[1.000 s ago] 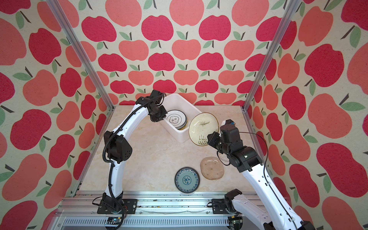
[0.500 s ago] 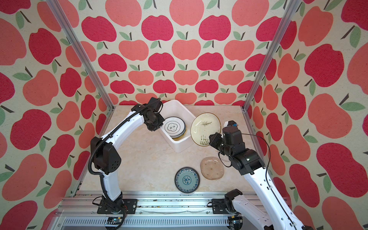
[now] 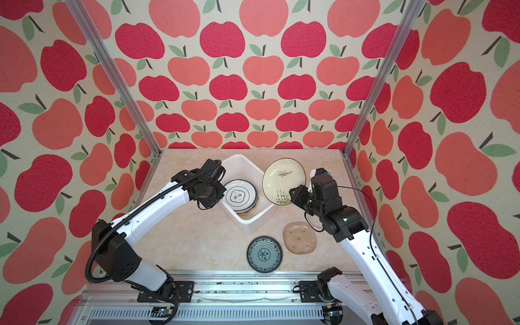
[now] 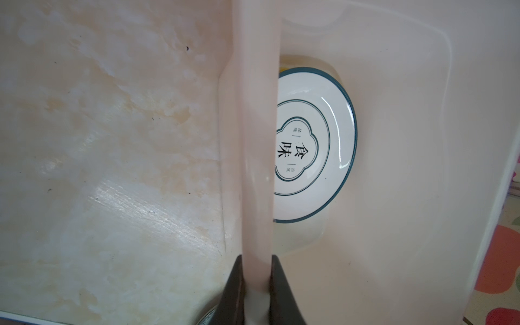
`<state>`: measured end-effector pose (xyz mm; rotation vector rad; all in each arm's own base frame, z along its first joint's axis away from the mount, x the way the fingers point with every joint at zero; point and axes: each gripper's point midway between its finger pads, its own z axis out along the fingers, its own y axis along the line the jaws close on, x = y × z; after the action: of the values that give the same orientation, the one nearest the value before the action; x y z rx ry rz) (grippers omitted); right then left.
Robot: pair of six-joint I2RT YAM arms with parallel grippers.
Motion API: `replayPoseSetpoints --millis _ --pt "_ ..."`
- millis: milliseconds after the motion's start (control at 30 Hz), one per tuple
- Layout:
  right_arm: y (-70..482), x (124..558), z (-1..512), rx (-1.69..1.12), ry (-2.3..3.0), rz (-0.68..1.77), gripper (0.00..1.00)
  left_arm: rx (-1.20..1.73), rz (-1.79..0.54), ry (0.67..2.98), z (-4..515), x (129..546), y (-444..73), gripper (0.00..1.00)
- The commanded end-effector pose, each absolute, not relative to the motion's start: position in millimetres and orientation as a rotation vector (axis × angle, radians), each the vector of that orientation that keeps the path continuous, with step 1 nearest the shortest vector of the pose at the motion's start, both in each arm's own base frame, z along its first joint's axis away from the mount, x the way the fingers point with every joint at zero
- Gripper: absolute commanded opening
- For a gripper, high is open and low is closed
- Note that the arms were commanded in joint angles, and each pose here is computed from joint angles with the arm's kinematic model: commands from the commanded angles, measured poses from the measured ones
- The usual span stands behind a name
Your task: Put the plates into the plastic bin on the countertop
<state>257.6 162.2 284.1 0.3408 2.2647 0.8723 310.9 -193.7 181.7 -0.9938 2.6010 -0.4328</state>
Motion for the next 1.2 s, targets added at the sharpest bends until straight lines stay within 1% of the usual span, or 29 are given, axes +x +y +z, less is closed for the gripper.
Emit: replayPoseSetpoints --millis 0,33,100,167,233,267,367,433,467,500,600,733,933,1167 --pt "183.1 270.6 335.6 0.291 2.109 1.053 0.0 -1.071 -0.438 2.505 190.8 310.9 -182.7 0.06" --pt "188.7 272.0 335.9 0.283 2.117 1.072 0.0 -1.063 -0.444 2.496 191.6 312.0 -182.2 0.09" --pt "201.1 273.9 334.9 0.259 2.142 1.092 0.0 -1.039 -0.445 2.476 196.4 314.8 -180.6 0.21" --pt "214.6 275.9 334.0 0.236 2.168 1.102 0.0 -0.976 -0.439 2.436 207.5 321.2 -177.9 0.42" --pt "226.5 279.2 333.5 0.227 2.188 1.107 0.0 -0.868 -0.458 2.396 223.8 329.9 -179.1 0.61" --pt "232.6 281.5 334.0 0.221 2.195 1.107 0.0 -0.802 -0.464 2.382 232.3 332.9 -180.2 0.68" --pt "248.9 288.9 334.6 0.211 2.212 1.092 0.0 -0.595 -0.482 2.343 257.7 340.0 -185.0 0.81" --pt "257.9 294.9 330.6 0.223 2.229 1.076 0.0 -0.478 -0.49 2.326 269.8 339.0 -187.4 0.86" --pt "262.1 298.4 328.8 0.229 2.232 1.067 0.0 -0.42 -0.501 2.313 275.6 337.5 -188.5 0.91" --pt "267.4 301.8 326.8 0.228 2.239 1.057 0.0 -0.377 -0.505 2.306 278.8 335.3 -188.5 1.0" --pt "284.5 309.1 320.7 0.213 2.267 1.023 0.0 -0.251 -0.542 2.252 293.3 326.3 -188.4 0.99" --pt "299.4 318.1 305.6 0.262 2.311 0.99 0.0 -0.188 -0.528 2.189 304.0 312.6 -174.1 0.99" --pt "306.5 323.0 283.2 0.502 2.317 0.981 0.0 -0.134 -0.499 2.114 318.8 300.8 -154.9 0.99" --pt "326.8 316.2 248.3 0.81 2.31 1.013 0.0 -0.054 -0.508 2.109 319.4 299.3 -156.4 0.99"
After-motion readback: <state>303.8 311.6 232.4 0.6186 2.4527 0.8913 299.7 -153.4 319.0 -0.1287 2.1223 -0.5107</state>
